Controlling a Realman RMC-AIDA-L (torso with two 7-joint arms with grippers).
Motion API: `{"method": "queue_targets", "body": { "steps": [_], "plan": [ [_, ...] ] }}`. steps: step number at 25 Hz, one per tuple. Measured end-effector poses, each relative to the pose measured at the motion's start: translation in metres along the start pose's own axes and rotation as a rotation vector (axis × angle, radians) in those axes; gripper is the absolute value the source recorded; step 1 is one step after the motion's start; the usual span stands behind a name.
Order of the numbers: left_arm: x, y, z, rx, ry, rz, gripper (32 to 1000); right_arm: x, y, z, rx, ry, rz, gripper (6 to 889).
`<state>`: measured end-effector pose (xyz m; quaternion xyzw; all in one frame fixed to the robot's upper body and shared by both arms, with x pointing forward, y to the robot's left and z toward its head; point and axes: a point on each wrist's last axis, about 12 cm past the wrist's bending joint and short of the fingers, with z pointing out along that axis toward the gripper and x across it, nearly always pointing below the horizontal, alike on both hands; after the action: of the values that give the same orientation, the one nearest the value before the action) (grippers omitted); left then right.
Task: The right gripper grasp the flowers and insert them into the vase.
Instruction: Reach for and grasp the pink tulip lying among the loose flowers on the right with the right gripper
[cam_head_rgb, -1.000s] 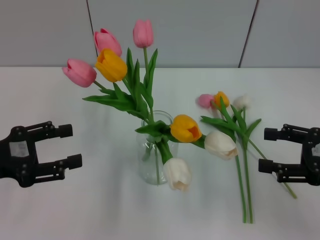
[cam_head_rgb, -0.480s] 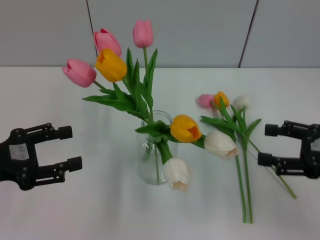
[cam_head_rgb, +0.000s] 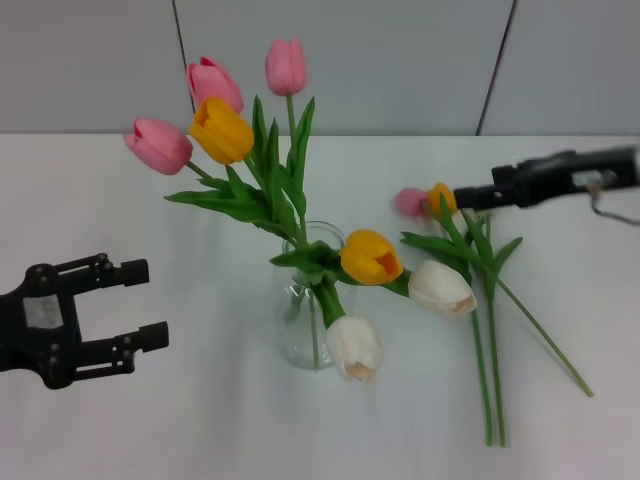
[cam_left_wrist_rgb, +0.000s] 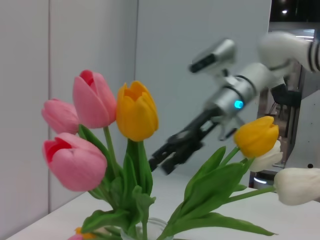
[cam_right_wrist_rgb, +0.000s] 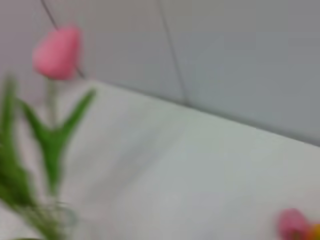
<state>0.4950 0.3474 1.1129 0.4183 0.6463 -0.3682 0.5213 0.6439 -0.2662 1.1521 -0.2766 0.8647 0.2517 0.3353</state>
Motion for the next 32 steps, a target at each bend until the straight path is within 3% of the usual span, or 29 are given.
{"method": "queue_targets", "body": {
  "steps": [1,4,6,7,10,13,21,32],
  "plan": [
    [-0.0006,0.001,0.001,0.001,-0.001,0.004,799,0.000,0.000,0.000,0.000,0.000,0.000,829],
    [-0.0018,0.002,0.004,0.005,-0.004,0.012,799,-0.024,-0.001,0.023,0.081,0.129,-0.028,828],
    [-0.0039,0.004,0.007,0.012,-0.003,0.020,799,-0.024,0.001,0.041,0.138,0.216,-0.051,827],
    [-0.0039,0.004,0.007,0.012,-0.003,0.020,799,-0.024,0.001,0.041,0.138,0.216,-0.051,827],
    [-0.0073,0.007,0.015,0.023,-0.008,0.028,799,-0.012,0.002,0.053,0.197,0.277,-0.066,826],
    [-0.0057,0.007,0.018,0.019,-0.007,0.024,799,0.017,0.014,0.069,0.192,0.350,-0.047,825],
    [0.0042,0.006,0.014,-0.025,0.021,0.002,799,0.028,0.013,0.072,0.219,0.348,-0.027,821],
    [0.0061,0.005,0.015,-0.027,0.019,0.002,798,0.032,0.007,0.071,0.252,0.318,-0.013,817]
  ]
}}
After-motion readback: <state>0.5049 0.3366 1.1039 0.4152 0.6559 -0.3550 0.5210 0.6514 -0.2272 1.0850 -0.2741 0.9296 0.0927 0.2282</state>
